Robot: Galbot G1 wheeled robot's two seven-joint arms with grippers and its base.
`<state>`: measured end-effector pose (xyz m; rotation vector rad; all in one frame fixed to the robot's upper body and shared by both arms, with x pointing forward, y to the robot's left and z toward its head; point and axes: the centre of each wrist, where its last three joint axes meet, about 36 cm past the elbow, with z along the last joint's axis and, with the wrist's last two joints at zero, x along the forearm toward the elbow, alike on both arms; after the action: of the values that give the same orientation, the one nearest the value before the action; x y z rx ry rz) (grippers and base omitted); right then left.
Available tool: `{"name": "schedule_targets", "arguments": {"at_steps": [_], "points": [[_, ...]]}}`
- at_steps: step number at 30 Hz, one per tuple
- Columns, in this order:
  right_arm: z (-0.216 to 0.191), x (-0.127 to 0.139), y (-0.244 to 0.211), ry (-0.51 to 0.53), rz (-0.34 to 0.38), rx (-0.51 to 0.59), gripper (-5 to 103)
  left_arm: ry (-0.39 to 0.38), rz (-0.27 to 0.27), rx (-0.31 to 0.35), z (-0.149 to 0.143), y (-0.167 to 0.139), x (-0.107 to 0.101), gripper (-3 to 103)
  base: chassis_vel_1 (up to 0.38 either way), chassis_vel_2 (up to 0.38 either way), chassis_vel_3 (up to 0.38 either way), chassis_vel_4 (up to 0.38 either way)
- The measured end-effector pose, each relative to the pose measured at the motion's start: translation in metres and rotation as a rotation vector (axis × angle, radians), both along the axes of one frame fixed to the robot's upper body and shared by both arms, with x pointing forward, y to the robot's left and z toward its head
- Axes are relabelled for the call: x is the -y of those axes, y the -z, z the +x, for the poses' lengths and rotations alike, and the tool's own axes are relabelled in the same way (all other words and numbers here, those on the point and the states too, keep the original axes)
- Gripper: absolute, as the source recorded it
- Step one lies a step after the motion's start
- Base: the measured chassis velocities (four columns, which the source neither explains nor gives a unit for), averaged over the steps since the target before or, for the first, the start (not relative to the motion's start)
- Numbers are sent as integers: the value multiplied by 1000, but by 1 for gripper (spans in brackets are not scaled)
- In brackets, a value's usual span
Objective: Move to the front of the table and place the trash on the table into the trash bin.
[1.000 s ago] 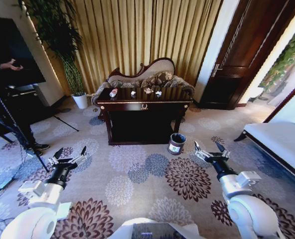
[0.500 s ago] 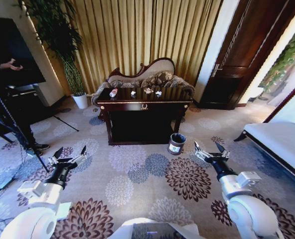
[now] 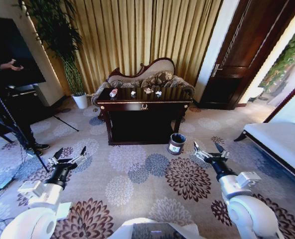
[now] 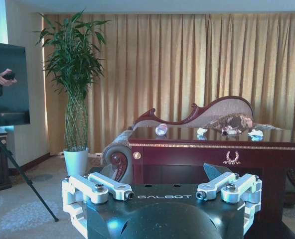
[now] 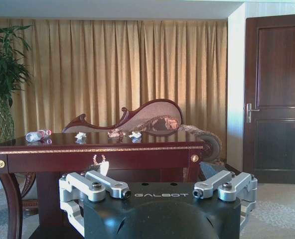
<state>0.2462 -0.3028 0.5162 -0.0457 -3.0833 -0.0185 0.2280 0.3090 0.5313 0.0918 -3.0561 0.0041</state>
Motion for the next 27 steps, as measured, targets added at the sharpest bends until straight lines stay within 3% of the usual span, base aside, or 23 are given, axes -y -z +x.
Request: {"name": "schedule_targets", "arguments": {"at_steps": [27], "points": [[0,-1,2,1,8,-6,100,6,5,0,0,-1,-1,100,0,0,0,0]]}}
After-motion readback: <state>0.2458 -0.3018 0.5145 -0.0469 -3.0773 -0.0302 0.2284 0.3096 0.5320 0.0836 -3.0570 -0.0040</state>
